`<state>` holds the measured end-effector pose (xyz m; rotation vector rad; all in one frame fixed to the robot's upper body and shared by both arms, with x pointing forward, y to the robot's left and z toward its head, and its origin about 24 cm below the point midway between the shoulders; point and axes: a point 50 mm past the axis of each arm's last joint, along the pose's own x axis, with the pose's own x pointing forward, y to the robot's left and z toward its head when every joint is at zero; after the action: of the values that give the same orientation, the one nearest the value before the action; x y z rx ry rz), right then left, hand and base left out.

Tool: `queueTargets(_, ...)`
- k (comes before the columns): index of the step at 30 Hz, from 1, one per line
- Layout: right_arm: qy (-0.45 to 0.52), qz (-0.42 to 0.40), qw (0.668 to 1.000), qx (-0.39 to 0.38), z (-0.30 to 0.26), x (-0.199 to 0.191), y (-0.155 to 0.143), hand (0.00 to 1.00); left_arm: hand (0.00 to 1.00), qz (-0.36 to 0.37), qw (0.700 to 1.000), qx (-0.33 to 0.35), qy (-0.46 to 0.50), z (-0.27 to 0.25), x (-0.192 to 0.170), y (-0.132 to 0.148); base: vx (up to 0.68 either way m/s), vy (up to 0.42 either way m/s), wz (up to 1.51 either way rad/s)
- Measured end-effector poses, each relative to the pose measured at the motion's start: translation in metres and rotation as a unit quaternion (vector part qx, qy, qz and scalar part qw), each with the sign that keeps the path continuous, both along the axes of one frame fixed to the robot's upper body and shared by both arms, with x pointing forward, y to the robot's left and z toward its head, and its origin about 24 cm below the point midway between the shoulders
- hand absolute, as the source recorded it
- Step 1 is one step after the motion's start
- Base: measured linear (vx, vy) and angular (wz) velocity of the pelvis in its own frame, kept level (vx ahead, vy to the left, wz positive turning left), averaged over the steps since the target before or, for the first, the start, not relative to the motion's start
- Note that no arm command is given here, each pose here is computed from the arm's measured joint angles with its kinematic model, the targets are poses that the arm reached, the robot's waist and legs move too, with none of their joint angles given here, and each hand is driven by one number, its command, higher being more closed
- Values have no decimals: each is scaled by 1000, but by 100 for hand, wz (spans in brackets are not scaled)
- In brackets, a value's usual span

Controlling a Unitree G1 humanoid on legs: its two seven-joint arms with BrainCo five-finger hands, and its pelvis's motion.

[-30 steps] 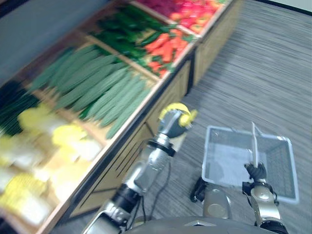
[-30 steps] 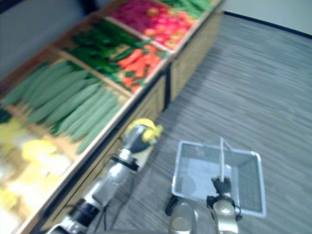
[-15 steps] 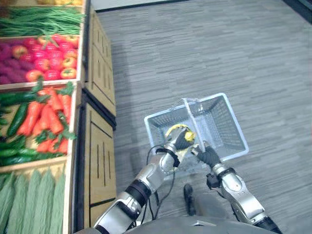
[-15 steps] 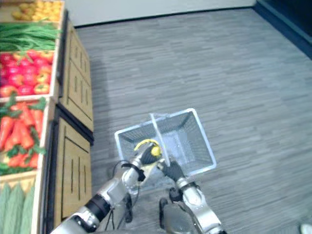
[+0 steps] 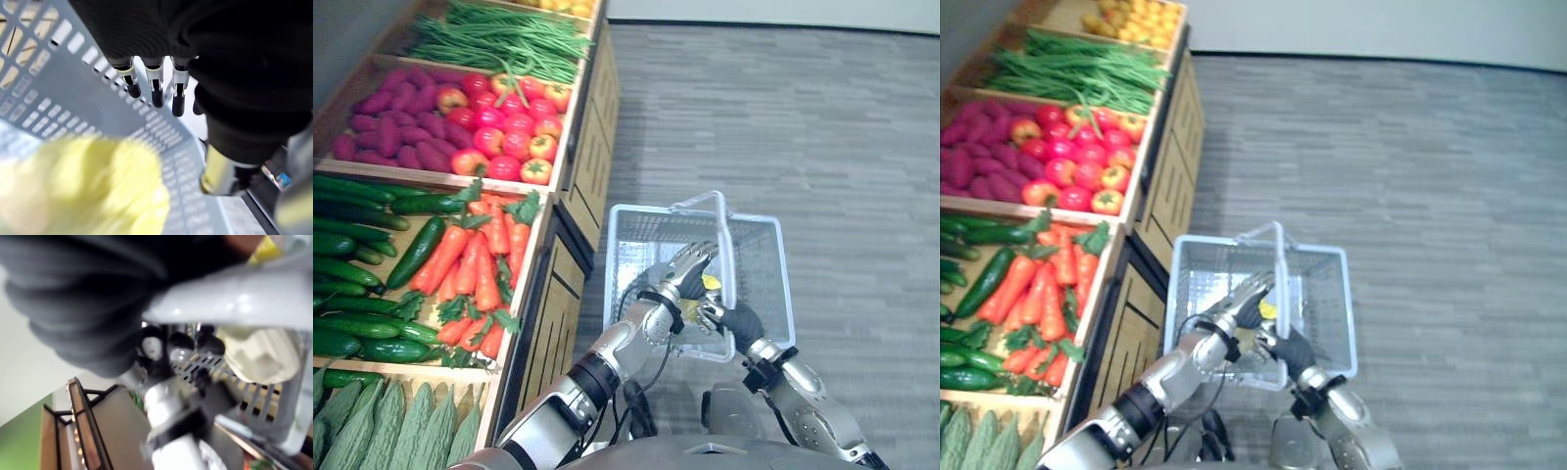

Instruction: Pick vegetable in the basket

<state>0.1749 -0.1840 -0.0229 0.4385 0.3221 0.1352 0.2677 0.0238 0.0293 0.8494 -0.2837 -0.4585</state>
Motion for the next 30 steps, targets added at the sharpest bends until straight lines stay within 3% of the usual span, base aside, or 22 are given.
queueTargets(5,65,-155,986,-7,-24,-15,-33,100,0,107,991,-81,12,1,-10,57,299,-534,154)
queueTargets(6,91,-213,973,-3,-33,-24,-41,100,0,137,986,-93,21,-2,-13,78,261,-655,159)
queueTargets(8,129,-294,947,-16,-45,-40,-64,100,0,158,978,-128,44,-7,-20,86,301,-537,158)
queueTargets(9,154,-359,920,-38,-49,-59,-84,100,0,183,966,-179,29,6,-25,107,360,-550,188)
queueTargets(10,163,-369,914,-44,-52,-64,-86,100,0,196,960,-197,21,10,-26,116,290,-530,199)
queueTargets(13,207,-397,892,-60,-65,-73,-91,100,0,293,901,-319,-21,31,-35,180,126,-339,120)
queueTargets(16,234,-408,877,-92,-71,-87,-100,100,0,383,850,-359,-34,26,-44,218,79,-300,121)
queueTargets(18,260,-412,865,-118,-77,-97,-105,100,0,411,846,-340,-31,21,-45,224,-21,-123,88)
queueTargets(23,307,-404,844,-174,-86,-113,-118,100,0,457,873,-170,7,-2,-31,238,-38,33,61)
queueTargets(28,343,-395,833,-181,-95,-114,-116,100,0,424,905,-33,5,4,5,238,35,72,28)
queueTargets(30,324,-385,847,-174,-93,-90,-112,100,0,394,918,9,-38,31,33,235,-54,31,-16)
